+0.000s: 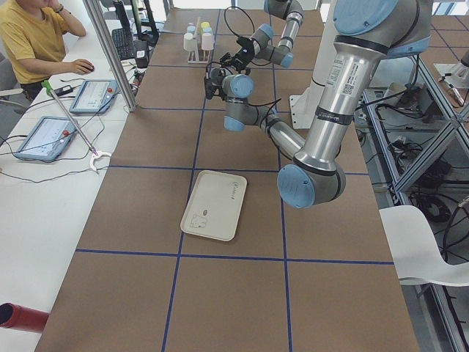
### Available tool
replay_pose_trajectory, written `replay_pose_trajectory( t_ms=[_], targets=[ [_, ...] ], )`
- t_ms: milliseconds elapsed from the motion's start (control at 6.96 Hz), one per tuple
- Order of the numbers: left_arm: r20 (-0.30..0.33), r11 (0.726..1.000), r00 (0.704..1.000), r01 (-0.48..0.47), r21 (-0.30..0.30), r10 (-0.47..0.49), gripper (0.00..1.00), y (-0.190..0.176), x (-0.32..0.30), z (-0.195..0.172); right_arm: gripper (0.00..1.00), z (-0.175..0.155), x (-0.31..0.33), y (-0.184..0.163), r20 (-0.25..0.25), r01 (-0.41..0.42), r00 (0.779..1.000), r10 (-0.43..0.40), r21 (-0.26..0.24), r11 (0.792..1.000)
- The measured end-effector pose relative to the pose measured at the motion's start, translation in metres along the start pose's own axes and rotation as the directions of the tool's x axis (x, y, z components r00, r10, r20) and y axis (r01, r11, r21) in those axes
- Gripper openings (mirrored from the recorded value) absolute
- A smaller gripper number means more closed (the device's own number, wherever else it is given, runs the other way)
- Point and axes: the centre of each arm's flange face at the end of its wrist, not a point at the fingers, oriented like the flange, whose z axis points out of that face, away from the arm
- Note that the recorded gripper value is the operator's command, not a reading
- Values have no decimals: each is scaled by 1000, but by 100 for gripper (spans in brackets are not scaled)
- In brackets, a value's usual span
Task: Transfer IKEA cup to right arm and place on rack
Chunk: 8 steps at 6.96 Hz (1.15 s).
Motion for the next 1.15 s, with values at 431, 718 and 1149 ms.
replay_pose_trajectory(
  t_ms=[431,718,1149],
  targets=[
    [15,999,999,-34,-12,34,0,6,-3,4,98,-1,0,-5,-2,18,1000,-19,-11,1000],
    [10,999,999,-35,-28,35,0,14,-1,9,98,-1,-1,-4,0,38,999,-38,-15,999],
    [8,999,999,-35,-32,35,0,17,2,12,83,1,-2,-4,-1,51,999,-51,-30,998]
  ],
)
